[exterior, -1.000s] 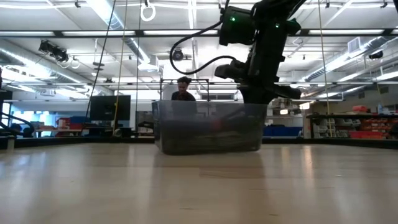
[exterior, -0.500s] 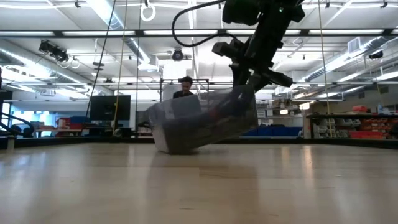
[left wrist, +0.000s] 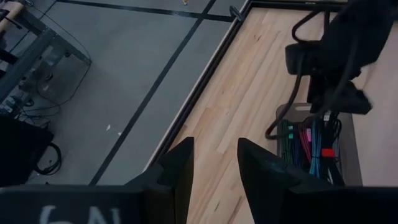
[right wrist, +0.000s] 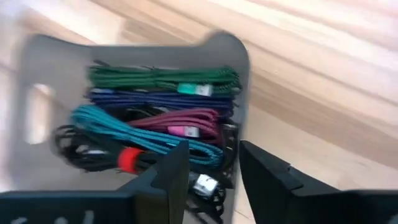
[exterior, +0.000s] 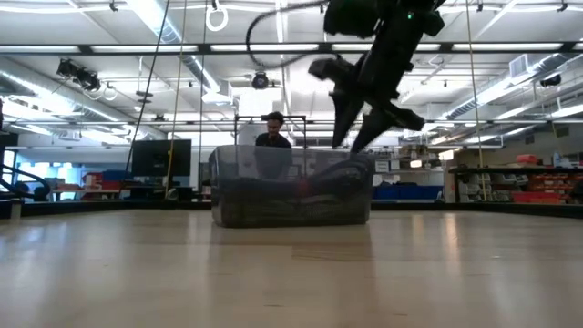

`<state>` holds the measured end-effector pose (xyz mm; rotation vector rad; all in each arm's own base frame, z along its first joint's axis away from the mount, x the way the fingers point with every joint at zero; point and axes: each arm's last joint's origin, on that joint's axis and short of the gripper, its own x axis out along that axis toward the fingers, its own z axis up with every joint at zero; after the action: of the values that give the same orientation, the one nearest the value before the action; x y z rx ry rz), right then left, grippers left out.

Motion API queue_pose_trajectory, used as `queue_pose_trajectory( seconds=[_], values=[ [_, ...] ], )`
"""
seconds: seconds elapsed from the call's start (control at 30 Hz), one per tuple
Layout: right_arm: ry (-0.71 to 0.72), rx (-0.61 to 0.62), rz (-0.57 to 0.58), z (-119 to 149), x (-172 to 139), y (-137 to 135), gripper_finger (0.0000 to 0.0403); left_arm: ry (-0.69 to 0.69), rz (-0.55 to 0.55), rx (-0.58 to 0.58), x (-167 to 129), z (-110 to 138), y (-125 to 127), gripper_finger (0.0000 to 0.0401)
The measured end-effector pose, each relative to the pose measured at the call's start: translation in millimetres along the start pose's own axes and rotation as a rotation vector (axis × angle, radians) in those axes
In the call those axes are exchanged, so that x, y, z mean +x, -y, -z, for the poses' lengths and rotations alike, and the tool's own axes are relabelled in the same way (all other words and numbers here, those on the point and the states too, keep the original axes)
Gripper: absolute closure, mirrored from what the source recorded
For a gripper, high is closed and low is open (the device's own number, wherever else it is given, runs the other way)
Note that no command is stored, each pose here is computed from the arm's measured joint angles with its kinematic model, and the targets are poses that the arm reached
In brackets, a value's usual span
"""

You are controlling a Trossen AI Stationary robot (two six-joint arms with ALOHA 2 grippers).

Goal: Pick and place USB-C Cables
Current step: Adjust the black bin

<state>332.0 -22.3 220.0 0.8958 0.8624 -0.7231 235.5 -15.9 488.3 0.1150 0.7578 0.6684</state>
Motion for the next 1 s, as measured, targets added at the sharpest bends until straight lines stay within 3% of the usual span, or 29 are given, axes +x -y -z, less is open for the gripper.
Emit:
queue_pose_trajectory(
  seconds=[0.17,0.3,0.47,0.6,0.73,0.83,0.9,1.0],
  values=[
    [0.063,-0.067,-0.134,-9,-32,-4,0.0249,0.0,0.001,-0.008,0,0,0,0.0271],
    [0.138,-0.202,-0.198,-18,-64,1,0.025,-0.004,-0.002,-0.054,1,0,-1,0.0271],
    [0.012,-0.322,-0.178,-24,-75,22,0.0289,-0.053,-0.001,-0.138,15,1,-1,0.0271],
    [0.016,-0.387,-0.183,-28,-84,30,0.0384,-0.167,-0.078,-0.154,54,14,9,0.0273],
    [0.067,-0.444,-0.214,-32,-96,33,0.0398,-0.237,-0.108,-0.164,116,35,29,0.0304],
    [0.09,-0.466,-0.228,-31,-107,36,0.0399,-0.237,-0.053,-0.197,158,51,41,0.0357],
    [0.129,-0.49,-0.23,-31,-117,39,0.04,-0.247,-0.026,-0.227,178,62,44,0.0388],
    [0.214,-0.509,-0.269,-28,-143,45,0.04,-0.292,-0.032,-0.26,198,79,40,0.0395]
  ],
)
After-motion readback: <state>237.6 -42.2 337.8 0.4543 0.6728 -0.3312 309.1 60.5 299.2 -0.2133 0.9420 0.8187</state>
